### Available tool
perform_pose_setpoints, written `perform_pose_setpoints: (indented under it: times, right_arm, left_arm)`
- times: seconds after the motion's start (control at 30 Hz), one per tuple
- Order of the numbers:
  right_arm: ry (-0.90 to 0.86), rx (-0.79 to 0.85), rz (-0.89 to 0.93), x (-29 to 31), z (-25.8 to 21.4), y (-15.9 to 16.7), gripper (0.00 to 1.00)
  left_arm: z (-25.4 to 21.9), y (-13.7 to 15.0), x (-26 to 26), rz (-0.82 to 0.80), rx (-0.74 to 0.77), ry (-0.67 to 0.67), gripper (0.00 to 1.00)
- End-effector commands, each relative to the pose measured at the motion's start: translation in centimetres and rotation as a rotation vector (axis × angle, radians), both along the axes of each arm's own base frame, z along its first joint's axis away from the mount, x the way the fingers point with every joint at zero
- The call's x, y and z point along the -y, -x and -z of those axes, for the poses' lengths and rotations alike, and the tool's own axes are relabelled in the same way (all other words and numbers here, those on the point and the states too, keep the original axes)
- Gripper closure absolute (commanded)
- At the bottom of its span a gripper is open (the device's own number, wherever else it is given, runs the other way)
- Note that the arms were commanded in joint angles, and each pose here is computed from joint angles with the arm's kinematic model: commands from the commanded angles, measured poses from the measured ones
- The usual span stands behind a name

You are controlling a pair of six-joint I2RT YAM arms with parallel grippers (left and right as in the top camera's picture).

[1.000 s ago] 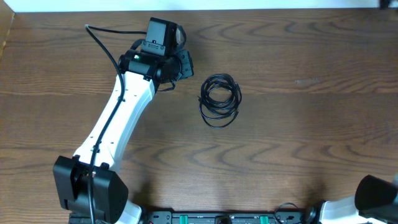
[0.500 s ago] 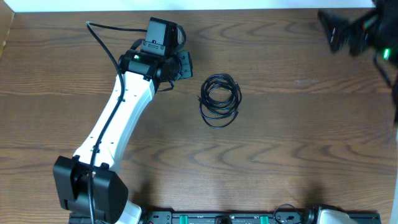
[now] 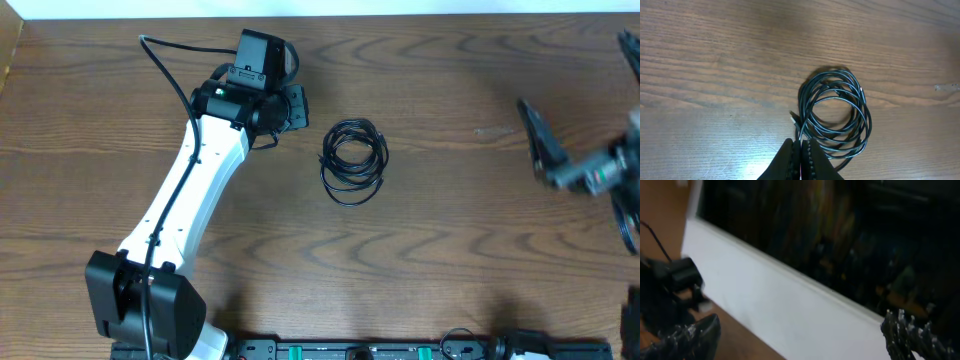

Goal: Untangle cables

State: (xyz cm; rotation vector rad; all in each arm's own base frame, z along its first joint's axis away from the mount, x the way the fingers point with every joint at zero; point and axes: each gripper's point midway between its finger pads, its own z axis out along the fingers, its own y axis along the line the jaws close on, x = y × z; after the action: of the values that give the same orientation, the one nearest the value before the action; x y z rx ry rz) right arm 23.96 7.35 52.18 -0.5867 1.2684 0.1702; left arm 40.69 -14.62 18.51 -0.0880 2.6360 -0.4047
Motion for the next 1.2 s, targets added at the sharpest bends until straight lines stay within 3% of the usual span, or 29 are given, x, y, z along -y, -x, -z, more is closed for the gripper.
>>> perform_pose_setpoints:
  times: [0.0, 0.07, 0.2, 0.5, 0.73, 0.87, 0.93, 1.17]
  right_arm:
    - [-0.082, -0.107, -0.04, -0.5, 1.4, 1.0, 0.01]
    - [-0.082, -0.228, -0.111, -1.6, 4.2, 1.1, 0.01]
    - [-0.036, -0.385, -0.069, -1.0, 10.2, -0.5, 0.01]
    - [-0.043, -0.523, -0.025, 0.3, 19.6, -5.9, 0.01]
    - [-0.078, -0.669, 0.111, 2.8, 25.1, -10.6, 0.01]
    - [-0.081, -0.66, 0.068, 2.3, 25.5, -11.8, 0.01]
    - [-0.054, -0.619, 0.064, 2.3, 25.1, -12.3, 0.01]
    - [0.13, -0.485, 0.081, 2.8, 24.5, -13.0, 0.01]
  left_arm:
    - [-0.5, 0.2, -0.4, 0.01, 0.019, -0.019, 0.92]
    - [-0.5, 0.2, -0.4, 0.011, 0.019, -0.019, 0.92]
    - [-0.5, 0.1, -0.4, 0.033, 0.028, -0.031, 0.92]
    - [-0.8, -0.2, -0.3, 0.035, 0.045, -0.028, 0.92]
    - [-1.2, -0.9, -0.1, 0.034, 0.08, -0.018, 0.92]
    - [-1.8, -1.6, 0.1, 0.033, 0.114, -0.008, 0.91]
    - [-2.1, -2.0, 0.2, 0.032, 0.135, -0.003, 0.86]
    - [-3.0, -3.1, 0.3, 0.025, 0.192, 0.004, 0.84]
